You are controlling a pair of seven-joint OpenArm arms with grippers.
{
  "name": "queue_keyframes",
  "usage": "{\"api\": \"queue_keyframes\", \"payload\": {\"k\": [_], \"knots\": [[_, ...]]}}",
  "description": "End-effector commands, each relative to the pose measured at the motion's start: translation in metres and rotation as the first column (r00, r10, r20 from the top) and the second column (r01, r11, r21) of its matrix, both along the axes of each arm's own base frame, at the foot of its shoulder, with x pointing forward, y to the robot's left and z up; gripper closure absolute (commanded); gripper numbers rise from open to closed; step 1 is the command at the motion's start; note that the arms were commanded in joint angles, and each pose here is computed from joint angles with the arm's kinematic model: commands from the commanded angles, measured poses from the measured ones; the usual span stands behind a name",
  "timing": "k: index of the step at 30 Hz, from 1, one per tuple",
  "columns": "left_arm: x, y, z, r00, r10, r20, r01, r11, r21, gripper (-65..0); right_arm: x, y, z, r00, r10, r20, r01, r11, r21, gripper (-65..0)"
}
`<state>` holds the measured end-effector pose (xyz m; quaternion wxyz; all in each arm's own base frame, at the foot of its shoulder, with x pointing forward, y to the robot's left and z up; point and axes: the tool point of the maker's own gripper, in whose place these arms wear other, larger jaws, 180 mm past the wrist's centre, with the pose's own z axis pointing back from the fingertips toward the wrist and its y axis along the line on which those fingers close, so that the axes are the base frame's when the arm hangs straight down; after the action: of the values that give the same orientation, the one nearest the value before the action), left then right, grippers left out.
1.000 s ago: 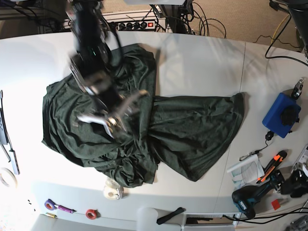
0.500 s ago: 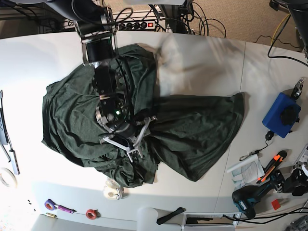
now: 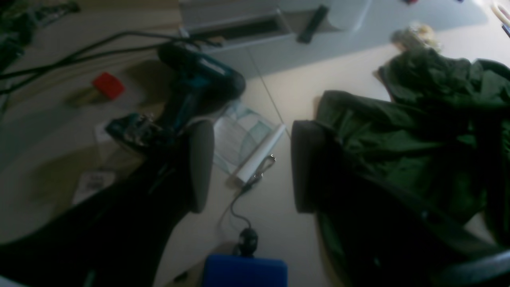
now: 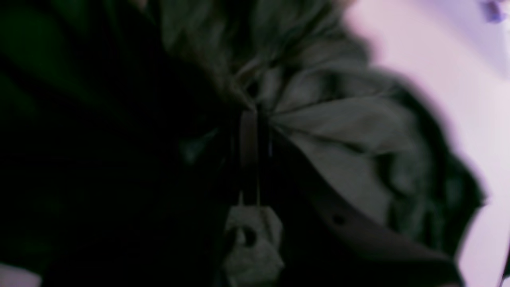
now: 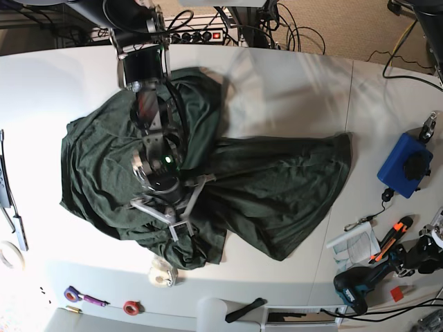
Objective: Layout the t-shirt on the table in an organized manner, then fold the t-shirt properly
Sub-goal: 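Lower the right gripper onto the shirt middle and press the fabric, then grasp the bunched shirt fabric with the right gripper and lift it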
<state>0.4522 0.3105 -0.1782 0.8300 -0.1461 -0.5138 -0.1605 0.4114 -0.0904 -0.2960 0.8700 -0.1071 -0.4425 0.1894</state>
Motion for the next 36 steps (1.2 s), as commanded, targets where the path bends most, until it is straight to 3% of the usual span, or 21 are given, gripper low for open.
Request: {"api": "queue_keyframes", "payload": {"k": [1, 4, 7, 10, 12, 15, 21, 25, 29, 31, 36], "knots": [[0.005, 0.005, 0.032, 0.996, 0.003, 0.087, -0.003, 1.0, -0.008, -30.9, 0.002, 0.004, 0.027, 0.996, 0.007, 0.085, -0.009, 1.0, 0.025, 0.0], [0.006, 0.005, 0.035, 0.995, 0.005, 0.103, -0.003, 1.0, -0.015, -30.9, -0.022, 0.008, 0.053, 0.988, 0.013, 0.155, -0.023, 0.998, 0.061, 0.0], [0.006, 0.005, 0.037, 0.994, 0.005, 0.11, -0.003, 1.0, -0.019, -30.9, -0.049, 0.024, 0.059, 0.984, 0.086, 0.153, -0.104, 0.988, 0.116, 0.0], [0.006, 0.005, 0.036, 0.994, 0.005, 0.11, -0.003, 1.0, -0.02, -30.9, -0.077, 0.054, 0.051, 0.969, 0.216, 0.123, -0.238, 0.946, 0.219, 0.0], [0.006, 0.004, 0.036, 0.994, 0.004, 0.11, -0.002, 1.0, -0.021, -30.9, -0.098, 0.081, 0.042, 0.935, 0.34, 0.097, -0.353, 0.884, 0.307, 0.0], [0.007, 0.003, 0.036, 0.994, 0.003, 0.11, 0.0, 1.0, -0.023, -30.9, -0.129, 0.113, 0.038, 0.859, 0.502, 0.102, -0.496, 0.765, 0.41, 0.0], [0.01, -0.009, 0.031, 0.994, -0.012, 0.11, 0.017, 0.999, -0.046, -30.9, -0.165, 0.145, 0.047, 0.714, 0.681, 0.164, -0.66, 0.577, 0.48, 0.0], [0.014, -0.026, 0.026, 0.993, -0.034, 0.111, 0.043, 0.996, -0.079, -30.9, -0.182, 0.157, 0.048, 0.667, 0.73, 0.146, -0.672, 0.506, 0.54, 0.0], [0.018, -0.042, 0.021, 0.992, -0.054, 0.112, 0.066, 0.992, -0.108, -30.9, -0.205, 0.184, 0.048, 0.583, 0.799, 0.146, -0.723, 0.428, 0.541, 0.0], [0.02, -0.048, 0.018, 0.992, -0.061, 0.111, 0.074, 0.99, -0.116, -30.9, -0.212, 0.197, 0.047, 0.55, 0.821, 0.151, -0.757, 0.414, 0.506, 0.0], [0.021, -0.046, 0.015, 0.993, -0.055, 0.105, 0.066, 0.993, -0.096, -30.9, -0.213, 0.22, 0.032, 0.507, 0.849, 0.15, -0.814, 0.414, 0.408, 0.0]]}}
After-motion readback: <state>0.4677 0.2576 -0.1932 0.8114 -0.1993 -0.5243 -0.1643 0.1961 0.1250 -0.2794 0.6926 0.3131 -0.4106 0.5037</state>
